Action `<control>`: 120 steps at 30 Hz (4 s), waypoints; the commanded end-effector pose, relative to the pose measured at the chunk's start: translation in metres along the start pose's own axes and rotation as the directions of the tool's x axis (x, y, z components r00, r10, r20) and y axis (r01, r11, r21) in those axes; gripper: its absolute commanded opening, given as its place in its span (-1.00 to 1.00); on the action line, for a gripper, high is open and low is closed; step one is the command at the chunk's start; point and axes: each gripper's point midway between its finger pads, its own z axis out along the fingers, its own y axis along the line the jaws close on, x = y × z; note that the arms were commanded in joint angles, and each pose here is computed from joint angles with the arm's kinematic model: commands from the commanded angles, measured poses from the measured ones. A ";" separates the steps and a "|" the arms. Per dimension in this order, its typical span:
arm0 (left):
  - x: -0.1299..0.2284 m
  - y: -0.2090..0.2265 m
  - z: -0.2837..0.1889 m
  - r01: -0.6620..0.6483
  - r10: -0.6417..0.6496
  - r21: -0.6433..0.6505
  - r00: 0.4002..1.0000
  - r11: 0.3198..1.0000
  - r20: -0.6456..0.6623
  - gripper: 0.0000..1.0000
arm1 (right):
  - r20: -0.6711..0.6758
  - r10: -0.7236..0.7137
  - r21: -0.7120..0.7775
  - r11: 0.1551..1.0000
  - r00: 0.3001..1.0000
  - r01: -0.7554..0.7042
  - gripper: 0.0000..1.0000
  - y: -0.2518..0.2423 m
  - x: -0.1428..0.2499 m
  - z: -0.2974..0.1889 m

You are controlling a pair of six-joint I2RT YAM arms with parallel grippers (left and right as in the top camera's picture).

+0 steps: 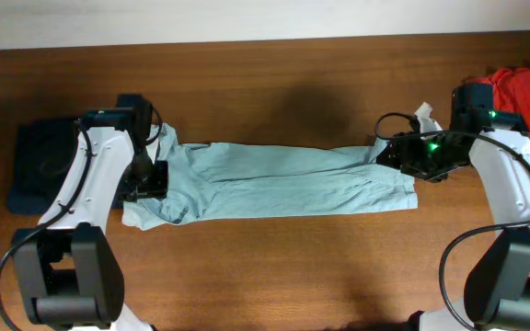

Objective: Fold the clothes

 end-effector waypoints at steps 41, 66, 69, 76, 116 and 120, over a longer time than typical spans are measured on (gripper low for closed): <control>-0.092 -0.043 0.058 -0.198 0.161 0.156 0.962 0.968 0.221 0.10 | 0.201 0.002 0.099 0.995 0.980 -0.022 0.22 -0.071 -0.082 0.047; -0.098 -0.044 0.072 -0.197 0.161 0.153 0.963 0.969 0.218 0.07 | 0.205 0.200 0.489 0.827 0.958 -0.277 -0.72 -0.155 -0.073 0.012; -0.098 -0.044 0.072 -0.197 0.161 0.153 0.963 0.969 0.218 0.07 | 0.206 0.239 0.471 0.826 0.949 -0.310 -0.69 -0.163 -0.069 0.005; -0.100 -0.044 0.072 -0.197 0.160 0.152 0.962 0.969 0.223 0.07 | 0.139 -0.002 0.118 0.993 0.990 -0.014 -0.06 -0.092 -0.086 0.022; -0.101 -0.044 0.072 -0.197 0.159 0.151 0.960 0.969 0.231 0.07 | 0.174 0.220 0.512 0.812 0.960 -0.279 -0.92 -0.155 -0.070 0.005; -0.101 -0.044 0.072 -0.197 0.160 0.151 0.960 0.969 0.231 0.07 | 0.168 0.261 0.512 0.801 0.950 -0.311 -0.70 -0.161 -0.063 0.002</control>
